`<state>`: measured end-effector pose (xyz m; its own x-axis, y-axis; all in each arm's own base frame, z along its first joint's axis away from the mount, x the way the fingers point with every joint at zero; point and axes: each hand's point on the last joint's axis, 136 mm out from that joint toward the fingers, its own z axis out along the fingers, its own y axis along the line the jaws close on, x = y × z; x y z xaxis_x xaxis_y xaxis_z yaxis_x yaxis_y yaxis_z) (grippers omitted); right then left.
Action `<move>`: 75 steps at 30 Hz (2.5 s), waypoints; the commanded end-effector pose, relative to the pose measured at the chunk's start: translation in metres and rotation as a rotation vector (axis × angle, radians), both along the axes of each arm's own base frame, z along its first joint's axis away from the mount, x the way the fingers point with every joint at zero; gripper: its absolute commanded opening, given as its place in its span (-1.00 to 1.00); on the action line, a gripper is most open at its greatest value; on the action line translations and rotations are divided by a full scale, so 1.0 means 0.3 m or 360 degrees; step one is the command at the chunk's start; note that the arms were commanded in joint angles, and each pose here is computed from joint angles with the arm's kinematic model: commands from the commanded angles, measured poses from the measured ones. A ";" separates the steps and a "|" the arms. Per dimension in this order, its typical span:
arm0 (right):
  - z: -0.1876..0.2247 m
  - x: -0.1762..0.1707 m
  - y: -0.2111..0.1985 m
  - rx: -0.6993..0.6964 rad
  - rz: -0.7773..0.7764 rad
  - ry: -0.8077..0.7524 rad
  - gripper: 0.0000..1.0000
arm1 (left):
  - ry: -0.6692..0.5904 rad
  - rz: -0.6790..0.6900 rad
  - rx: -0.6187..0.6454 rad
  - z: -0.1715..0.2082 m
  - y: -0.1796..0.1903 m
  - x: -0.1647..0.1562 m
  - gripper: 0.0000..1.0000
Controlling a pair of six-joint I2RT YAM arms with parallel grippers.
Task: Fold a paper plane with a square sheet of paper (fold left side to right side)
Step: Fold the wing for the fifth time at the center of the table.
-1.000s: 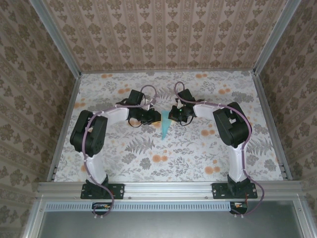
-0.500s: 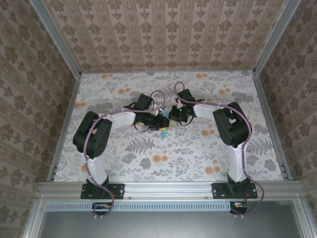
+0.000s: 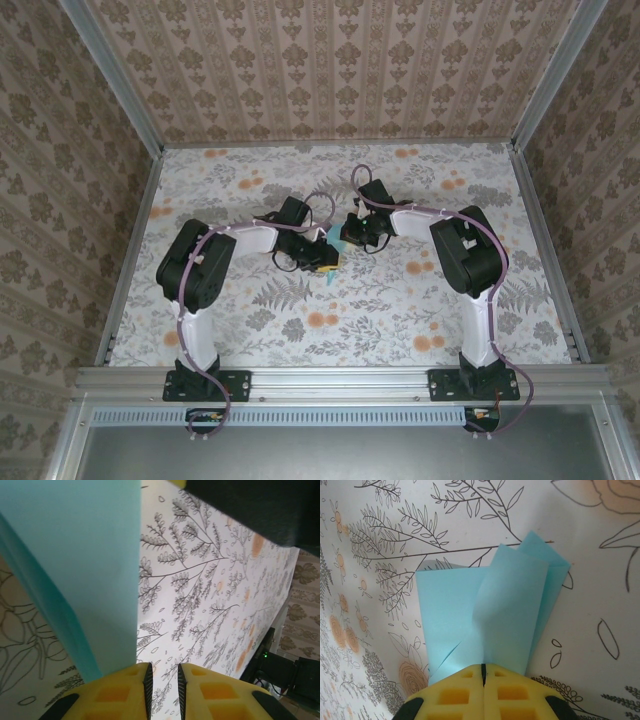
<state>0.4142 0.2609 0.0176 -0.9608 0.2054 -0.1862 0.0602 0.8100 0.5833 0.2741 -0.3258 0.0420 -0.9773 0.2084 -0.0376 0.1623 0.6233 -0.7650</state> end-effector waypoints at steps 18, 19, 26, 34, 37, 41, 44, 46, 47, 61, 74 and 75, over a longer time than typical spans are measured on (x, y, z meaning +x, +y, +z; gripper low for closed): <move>-0.058 -0.042 -0.015 -0.0030 0.0017 0.0091 -0.93 | 0.0073 -0.0035 0.0233 -0.130 0.070 -0.068 -0.57; -0.039 -0.031 -0.007 -0.0006 0.0019 0.0060 -0.94 | 0.0077 -0.0035 0.0256 -0.139 0.075 -0.075 -0.58; 0.075 0.009 0.007 0.0088 0.0020 -0.0101 -0.97 | 0.0092 -0.0037 0.0318 -0.173 0.073 -0.108 -0.62; 0.160 -0.017 -0.030 0.0101 0.0027 -0.0189 -0.99 | 0.0072 -0.0017 0.0400 -0.188 0.090 -0.104 -0.65; 0.176 -0.057 -0.019 0.0148 0.0078 -0.0173 -1.00 | 0.0074 -0.0009 0.0432 -0.194 0.099 -0.104 -0.68; 0.143 -0.122 0.014 0.0212 0.0123 -0.0121 -1.00 | 0.0071 -0.0006 0.0453 -0.194 0.105 -0.104 -0.69; 0.110 -0.141 0.041 0.0247 0.0153 -0.0089 -1.00 | 0.0070 -0.0008 0.0458 -0.195 0.106 -0.104 -0.69; 0.096 -0.145 0.053 0.0248 0.0168 -0.0078 -1.00 | 0.0072 -0.0010 0.0464 -0.195 0.108 -0.107 -0.69; 0.088 -0.145 0.054 0.0244 0.0171 -0.0075 -1.00 | 0.0070 -0.0012 0.0468 -0.193 0.110 -0.107 -0.69; -0.016 -0.103 0.026 0.0106 0.0204 -0.0068 -1.00 | 0.0080 -0.0013 0.0496 -0.201 0.122 -0.115 -0.71; -0.040 -0.023 -0.043 0.0062 0.0170 -0.0090 -1.00 | 0.0098 -0.0027 0.0535 -0.223 0.139 -0.129 -0.71; -0.035 -0.015 -0.046 0.0066 0.0167 -0.0096 -1.00 | 0.0097 -0.0029 0.0535 -0.223 0.139 -0.130 -0.71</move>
